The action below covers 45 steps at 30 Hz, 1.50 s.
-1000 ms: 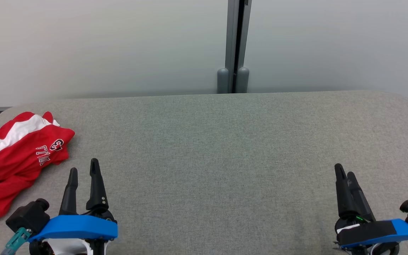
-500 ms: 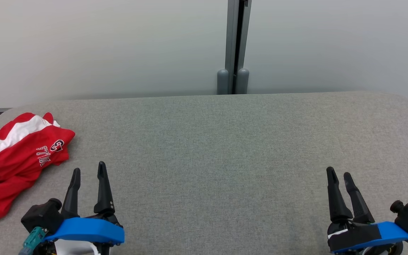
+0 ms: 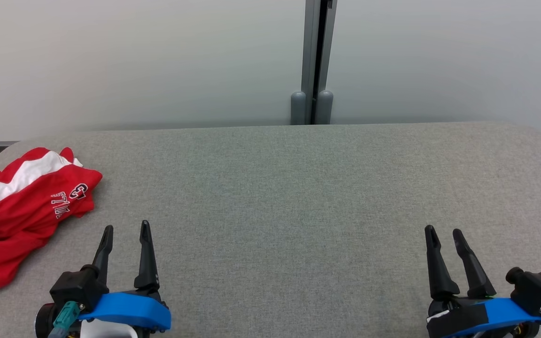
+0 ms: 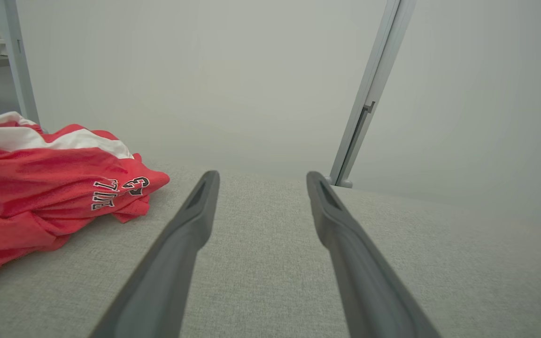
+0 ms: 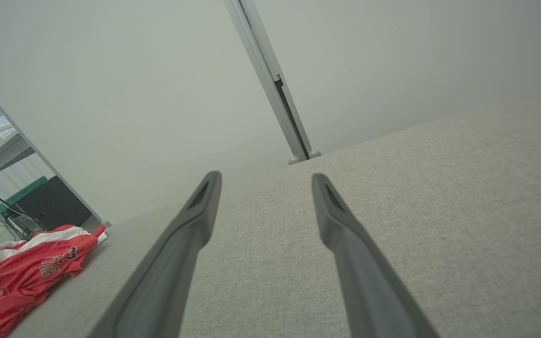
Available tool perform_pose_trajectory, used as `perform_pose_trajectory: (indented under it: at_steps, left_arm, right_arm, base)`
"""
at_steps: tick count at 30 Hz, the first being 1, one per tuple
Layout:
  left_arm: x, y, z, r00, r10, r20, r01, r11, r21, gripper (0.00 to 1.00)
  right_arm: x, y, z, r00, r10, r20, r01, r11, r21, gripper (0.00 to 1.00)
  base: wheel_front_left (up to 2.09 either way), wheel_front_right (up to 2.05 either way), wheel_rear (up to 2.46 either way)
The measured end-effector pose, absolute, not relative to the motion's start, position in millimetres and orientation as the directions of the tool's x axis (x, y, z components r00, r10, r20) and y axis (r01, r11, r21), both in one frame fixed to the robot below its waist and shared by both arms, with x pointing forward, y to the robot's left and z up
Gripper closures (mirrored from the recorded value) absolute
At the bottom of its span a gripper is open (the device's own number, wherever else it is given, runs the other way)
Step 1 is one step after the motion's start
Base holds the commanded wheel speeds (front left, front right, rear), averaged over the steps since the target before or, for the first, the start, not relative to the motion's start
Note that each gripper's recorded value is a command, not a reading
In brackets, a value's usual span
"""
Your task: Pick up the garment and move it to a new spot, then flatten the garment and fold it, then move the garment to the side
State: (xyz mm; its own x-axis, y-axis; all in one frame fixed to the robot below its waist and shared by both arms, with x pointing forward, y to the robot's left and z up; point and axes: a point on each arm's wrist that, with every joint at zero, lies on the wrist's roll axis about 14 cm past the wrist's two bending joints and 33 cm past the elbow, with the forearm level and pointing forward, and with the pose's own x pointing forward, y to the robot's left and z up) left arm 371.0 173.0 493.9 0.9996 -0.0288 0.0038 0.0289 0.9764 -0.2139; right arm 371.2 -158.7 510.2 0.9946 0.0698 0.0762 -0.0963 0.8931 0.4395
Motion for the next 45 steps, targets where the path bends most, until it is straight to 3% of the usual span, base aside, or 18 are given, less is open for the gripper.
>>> perform_pose_trajectory:
  at_steps: [29,45]
  left_arm:
    - [366,170,494,0.998,-0.060,0.029,0.060,0.998,-0.012,0.00]
    - [366,175,490,0.999,-0.033,0.013,0.033,0.999,-0.035,0.00]
  right_arm:
    - [369,-144,515,0.984,0.136,0.114,-0.160,0.959,0.235,0.00]
    - [367,-150,504,0.989,0.123,0.084,-0.138,0.968,0.210,0.00]
  base:
    - [0.00,0.00,0.00]
    - [0.00,0.00,0.00]
